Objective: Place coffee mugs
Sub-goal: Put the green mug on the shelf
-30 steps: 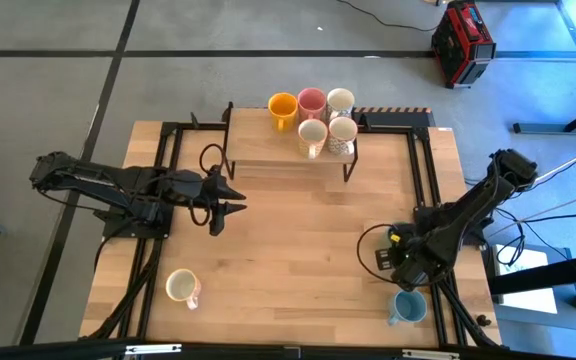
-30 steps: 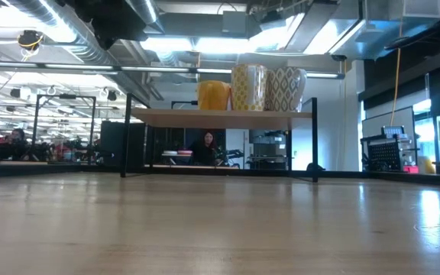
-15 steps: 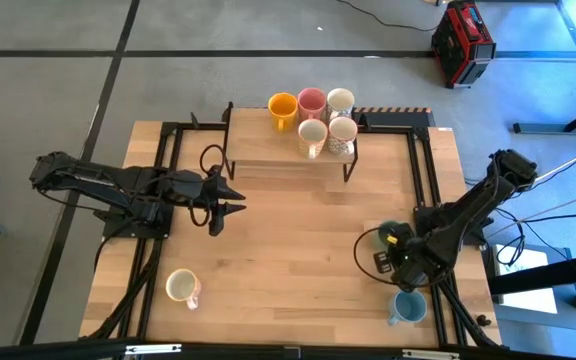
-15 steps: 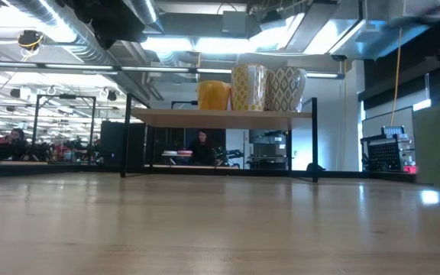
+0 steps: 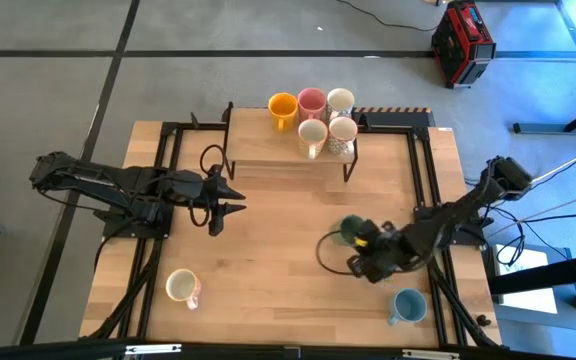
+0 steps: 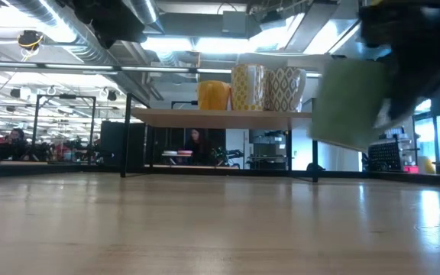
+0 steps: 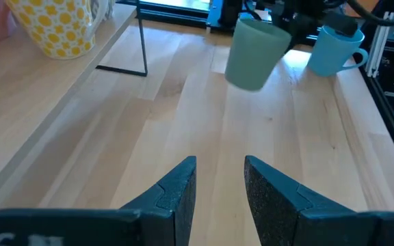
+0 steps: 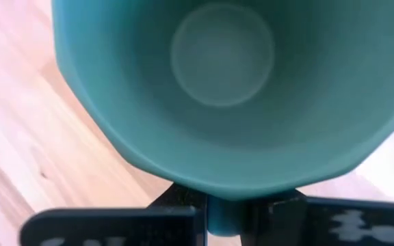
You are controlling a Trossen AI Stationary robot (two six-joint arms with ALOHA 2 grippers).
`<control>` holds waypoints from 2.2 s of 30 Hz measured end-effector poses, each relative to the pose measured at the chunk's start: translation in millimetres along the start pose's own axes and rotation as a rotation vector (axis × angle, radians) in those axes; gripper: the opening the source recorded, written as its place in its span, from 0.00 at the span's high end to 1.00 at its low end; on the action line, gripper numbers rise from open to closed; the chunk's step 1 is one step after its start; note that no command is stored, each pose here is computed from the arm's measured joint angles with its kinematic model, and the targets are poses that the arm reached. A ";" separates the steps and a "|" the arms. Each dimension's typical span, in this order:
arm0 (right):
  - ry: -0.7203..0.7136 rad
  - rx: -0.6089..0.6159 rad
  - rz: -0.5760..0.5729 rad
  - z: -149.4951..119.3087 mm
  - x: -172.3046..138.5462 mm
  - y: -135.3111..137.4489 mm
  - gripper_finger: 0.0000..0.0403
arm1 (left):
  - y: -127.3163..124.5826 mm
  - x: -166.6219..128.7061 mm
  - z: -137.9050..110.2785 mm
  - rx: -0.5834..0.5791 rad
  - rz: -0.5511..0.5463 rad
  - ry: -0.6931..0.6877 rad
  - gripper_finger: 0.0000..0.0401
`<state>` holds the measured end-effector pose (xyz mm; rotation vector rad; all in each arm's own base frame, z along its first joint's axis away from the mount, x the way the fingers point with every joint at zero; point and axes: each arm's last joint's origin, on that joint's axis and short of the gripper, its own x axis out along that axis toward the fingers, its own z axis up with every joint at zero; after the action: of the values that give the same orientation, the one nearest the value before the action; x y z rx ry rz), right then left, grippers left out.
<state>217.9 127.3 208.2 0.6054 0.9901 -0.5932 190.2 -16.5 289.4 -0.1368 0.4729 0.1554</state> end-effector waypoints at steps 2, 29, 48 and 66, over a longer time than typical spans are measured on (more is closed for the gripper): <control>0.003 -0.051 0.022 11.0 7.1 7.4 0.94 | 0.1 0.0 -0.5 0.001 0.001 0.005 0.71; 0.190 -0.202 0.067 52.6 72.3 28.6 0.93 | 0.0 -0.1 -0.2 0.002 -0.003 0.005 0.71; 0.133 -0.166 0.114 59.2 52.7 27.7 0.58 | 0.0 -0.1 -0.2 0.003 -0.003 0.005 0.71; -0.223 -0.426 0.014 -3.8 4.2 24.3 0.53 | 0.6 -0.2 -2.4 0.009 0.005 0.027 0.71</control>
<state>234.4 145.9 207.6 0.1636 0.8656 -0.4089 188.9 -16.4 287.3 -0.1286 0.5010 0.1566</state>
